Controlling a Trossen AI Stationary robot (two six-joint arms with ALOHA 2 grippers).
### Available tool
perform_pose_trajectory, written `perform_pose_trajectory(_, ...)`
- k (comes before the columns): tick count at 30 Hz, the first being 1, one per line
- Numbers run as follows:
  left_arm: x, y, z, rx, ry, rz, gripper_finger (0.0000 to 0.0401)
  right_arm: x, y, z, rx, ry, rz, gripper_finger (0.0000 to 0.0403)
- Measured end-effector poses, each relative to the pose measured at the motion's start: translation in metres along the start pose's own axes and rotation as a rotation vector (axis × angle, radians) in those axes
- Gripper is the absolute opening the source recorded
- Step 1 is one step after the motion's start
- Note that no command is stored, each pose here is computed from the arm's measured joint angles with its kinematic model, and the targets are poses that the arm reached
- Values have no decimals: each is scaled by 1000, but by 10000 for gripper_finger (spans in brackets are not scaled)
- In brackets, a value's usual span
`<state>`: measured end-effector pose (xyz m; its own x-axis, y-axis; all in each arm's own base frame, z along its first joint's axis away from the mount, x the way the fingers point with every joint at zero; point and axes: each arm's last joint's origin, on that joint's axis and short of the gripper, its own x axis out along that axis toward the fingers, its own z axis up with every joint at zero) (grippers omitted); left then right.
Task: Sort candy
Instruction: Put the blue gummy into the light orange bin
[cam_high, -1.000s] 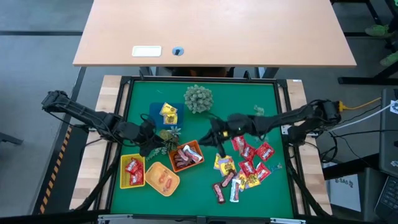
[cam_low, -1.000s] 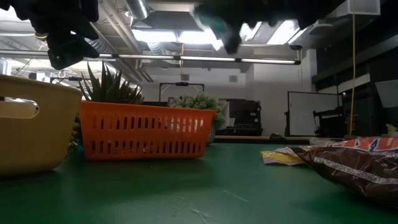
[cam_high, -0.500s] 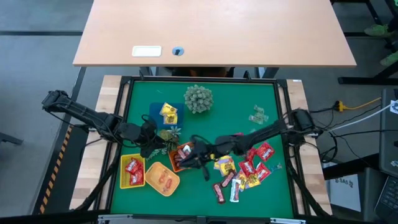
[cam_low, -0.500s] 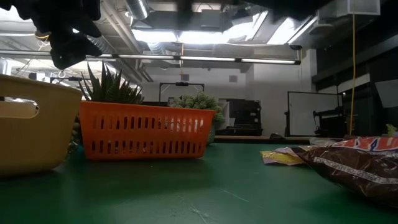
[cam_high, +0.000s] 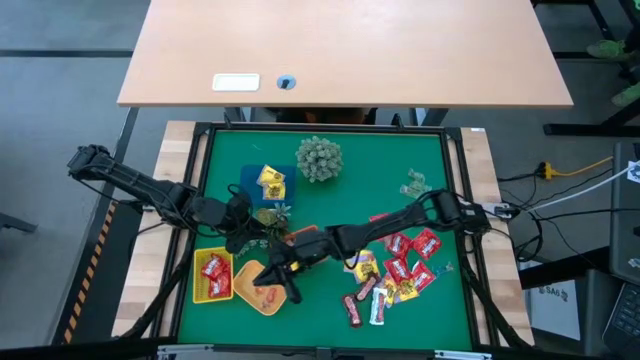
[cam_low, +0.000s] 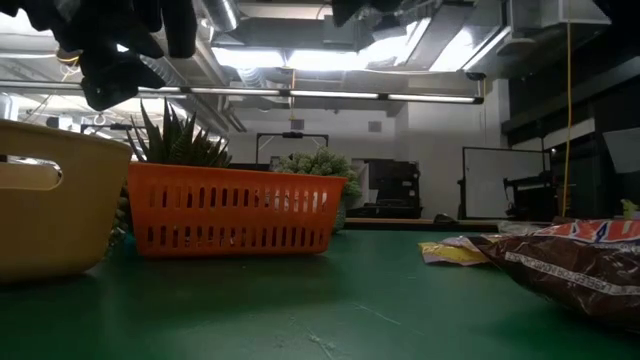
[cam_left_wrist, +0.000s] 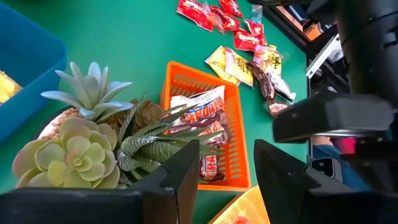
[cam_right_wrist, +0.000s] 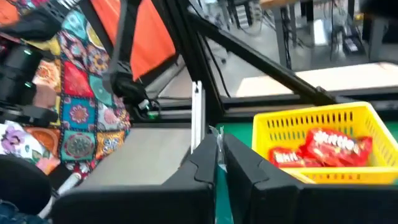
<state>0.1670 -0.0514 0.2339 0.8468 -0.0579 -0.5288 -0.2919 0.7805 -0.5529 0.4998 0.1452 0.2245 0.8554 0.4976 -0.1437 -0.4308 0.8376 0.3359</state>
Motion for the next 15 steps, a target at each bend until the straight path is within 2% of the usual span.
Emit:
perform_pose_trajectory(9,0,0,0,1,2,2,137,1,0,3,-8,-29,9,21)
perform_pose_trajectory(12,0,0,0,1,1,2,137,1,0,3,-8,-30,9,43)
perform_pose_trajectory(15,0,0,0,1,1,2,137,1,0,3,-8,-32,-1,83)
